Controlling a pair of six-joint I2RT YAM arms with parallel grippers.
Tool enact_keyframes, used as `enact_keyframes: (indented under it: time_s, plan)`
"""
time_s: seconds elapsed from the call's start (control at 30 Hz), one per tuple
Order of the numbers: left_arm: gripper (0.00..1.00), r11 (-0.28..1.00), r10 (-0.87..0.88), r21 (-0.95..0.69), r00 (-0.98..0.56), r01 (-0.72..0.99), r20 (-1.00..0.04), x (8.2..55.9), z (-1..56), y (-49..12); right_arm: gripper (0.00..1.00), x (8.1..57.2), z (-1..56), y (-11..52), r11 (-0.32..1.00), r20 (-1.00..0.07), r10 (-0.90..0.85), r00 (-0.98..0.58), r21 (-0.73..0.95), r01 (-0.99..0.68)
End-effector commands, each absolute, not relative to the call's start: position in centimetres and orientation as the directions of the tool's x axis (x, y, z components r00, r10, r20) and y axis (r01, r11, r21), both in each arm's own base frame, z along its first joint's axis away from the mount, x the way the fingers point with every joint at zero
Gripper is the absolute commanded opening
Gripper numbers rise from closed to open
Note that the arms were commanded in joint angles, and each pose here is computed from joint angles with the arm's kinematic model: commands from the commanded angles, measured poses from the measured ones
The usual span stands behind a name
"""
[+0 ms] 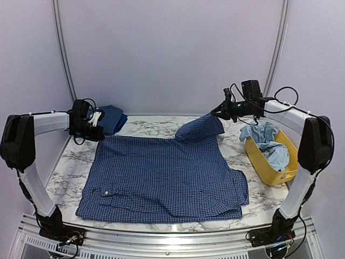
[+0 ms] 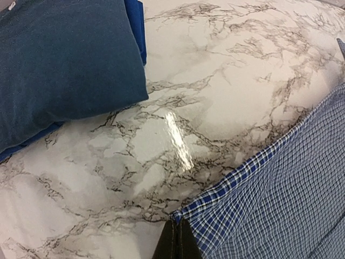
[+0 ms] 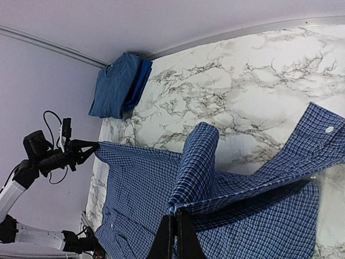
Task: Fold and stack the mixed laundry pile
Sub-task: Pick up the 1/3-folded T-shirt from the center of the board, then fold the 1/3-folded T-shirt at the center of the board.
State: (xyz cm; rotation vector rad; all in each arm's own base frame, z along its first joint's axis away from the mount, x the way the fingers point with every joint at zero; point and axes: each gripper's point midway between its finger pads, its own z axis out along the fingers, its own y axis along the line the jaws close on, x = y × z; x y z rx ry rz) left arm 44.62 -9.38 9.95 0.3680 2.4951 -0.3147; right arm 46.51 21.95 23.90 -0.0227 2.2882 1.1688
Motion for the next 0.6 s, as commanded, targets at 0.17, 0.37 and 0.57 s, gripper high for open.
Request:
enact_keyframes:
  time_s: [0.17,0.37,0.57]
  plan:
    - [0.00,0.930,0.269,-0.032,-0.735,0.367,-0.622,38.8,11.9,-8.5,0.00,38.6,28.2,21.6,0.642,-0.595,0.185,-0.782,0.676,-0.362]
    - [0.00,0.930,0.299,0.016,-0.732,0.367,-0.612,35.6,11.3,-8.2,0.00,33.4,27.5,20.6,0.667,-0.595,0.153,-0.789,0.651,-0.361]
    - [0.00,0.925,0.342,0.073,-0.731,0.374,-0.591,33.4,11.0,-8.2,0.00,28.6,26.7,20.0,0.683,-0.587,0.140,-0.798,0.641,-0.351]
